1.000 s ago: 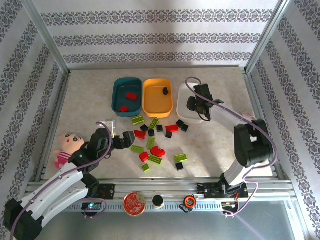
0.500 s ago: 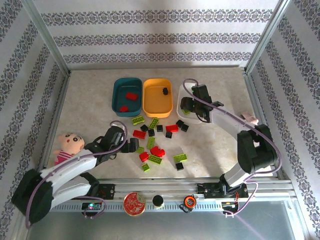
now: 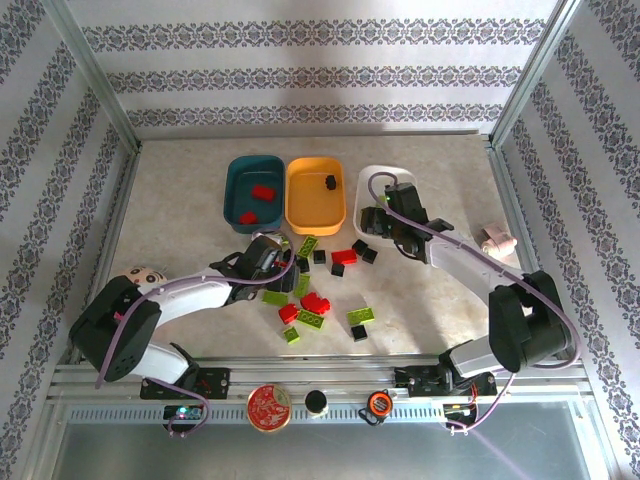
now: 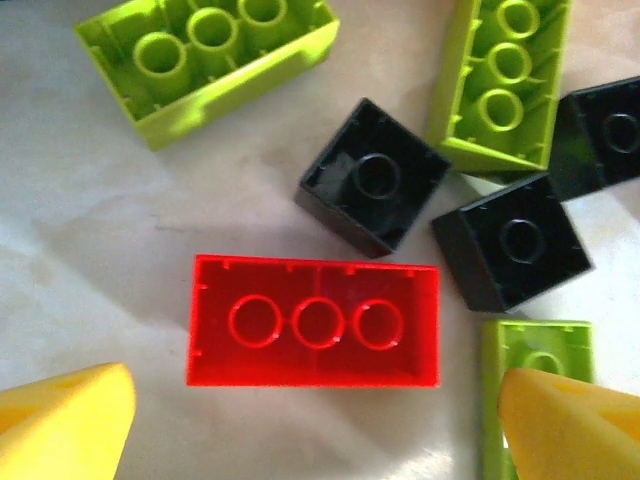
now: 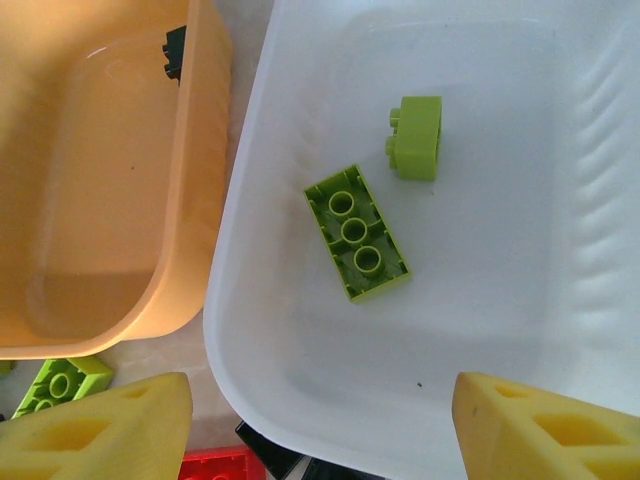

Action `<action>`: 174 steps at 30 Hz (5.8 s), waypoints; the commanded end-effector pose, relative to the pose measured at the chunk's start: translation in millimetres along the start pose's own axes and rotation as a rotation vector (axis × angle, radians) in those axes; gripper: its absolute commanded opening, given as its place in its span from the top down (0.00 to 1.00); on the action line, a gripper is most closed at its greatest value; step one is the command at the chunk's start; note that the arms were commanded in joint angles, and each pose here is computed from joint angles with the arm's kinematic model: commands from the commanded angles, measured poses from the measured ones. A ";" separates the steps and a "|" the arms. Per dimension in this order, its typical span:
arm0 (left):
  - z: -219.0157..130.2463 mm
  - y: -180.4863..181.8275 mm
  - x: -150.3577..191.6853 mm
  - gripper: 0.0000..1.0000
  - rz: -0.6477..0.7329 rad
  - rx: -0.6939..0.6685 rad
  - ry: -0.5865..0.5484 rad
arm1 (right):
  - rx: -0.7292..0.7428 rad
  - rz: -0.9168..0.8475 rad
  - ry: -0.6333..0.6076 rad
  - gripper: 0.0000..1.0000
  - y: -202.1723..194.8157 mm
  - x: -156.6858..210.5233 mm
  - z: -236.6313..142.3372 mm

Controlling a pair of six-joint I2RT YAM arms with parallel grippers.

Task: Sort the legos into containers by color
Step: Pick up the lego from the center of the table, then place the lego in the container, then pick up the lego from the bottom-center of the table, then place the lego in the container, then pick up the lego from the bottom-center of the table.

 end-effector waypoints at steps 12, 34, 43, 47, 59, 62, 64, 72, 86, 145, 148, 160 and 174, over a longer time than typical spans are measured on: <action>24.7 -4.7 -7.7 0.13 0.060 -0.056 -0.038 | -0.042 0.022 -0.082 0.30 1.8 -4.7 -24.9; -51.9 1.5 -63.9 0.55 -0.105 0.086 -0.274 | -0.099 0.018 -0.081 0.30 13.1 17.2 -39.5; -16.2 34.4 -163.3 0.50 -0.313 0.034 -0.323 | -0.110 0.001 -0.032 0.30 16.9 39.5 -43.0; 11.4 46.0 -184.5 0.31 -0.362 0.015 -0.280 | -0.138 -0.004 0.010 0.29 18.1 55.8 -44.3; -46.0 15.3 -172.3 0.00 -0.369 0.252 -0.320 | -0.210 -0.091 0.247 0.29 36.7 117.4 -40.5; -66.7 6.7 -140.0 0.00 -0.358 0.322 -0.323 | -0.214 -0.123 0.304 0.28 44.2 134.5 -44.0; -77.1 2.2 -118.7 0.00 -0.348 0.362 -0.318 | -0.205 -0.139 0.335 0.27 47.2 145.3 -46.1; -84.4 17.3 -49.6 0.00 -0.367 0.362 -0.258 | -0.103 -0.244 0.417 0.14 54.9 180.3 -39.4; -89.6 35.5 -25.1 0.00 -0.385 0.303 -0.255 | -0.053 -0.373 0.476 0.23 74.8 190.6 -32.1; -98.1 52.2 -1.4 0.00 -0.387 0.266 -0.264 | 0.016 0.023 0.136 0.21 -5.9 -25.7 34.8; -98.0 51.7 -2.6 0.00 -0.384 0.271 -0.273 | -0.041 -0.014 0.178 0.21 10.2 11.9 10.9; -92.4 51.5 -4.5 0.00 -0.388 0.282 -0.296 | -0.136 -0.227 0.513 0.25 54.1 181.6 -62.1; -85.5 53.0 1.6 0.00 -0.399 0.276 -0.265 | -0.130 -0.365 0.602 0.49 79.9 215.2 -55.4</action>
Point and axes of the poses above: each hand's point on the last joint's axis, 136 mm out from that joint toward the fingers, its own z axis out along the fingers, its own y axis along the line the jaws close on, x = y × z, the point moved 7 cm from there along -z, back along the fingers, and after that the axes turned 10 degrees about -z, right-handed, at the moved point
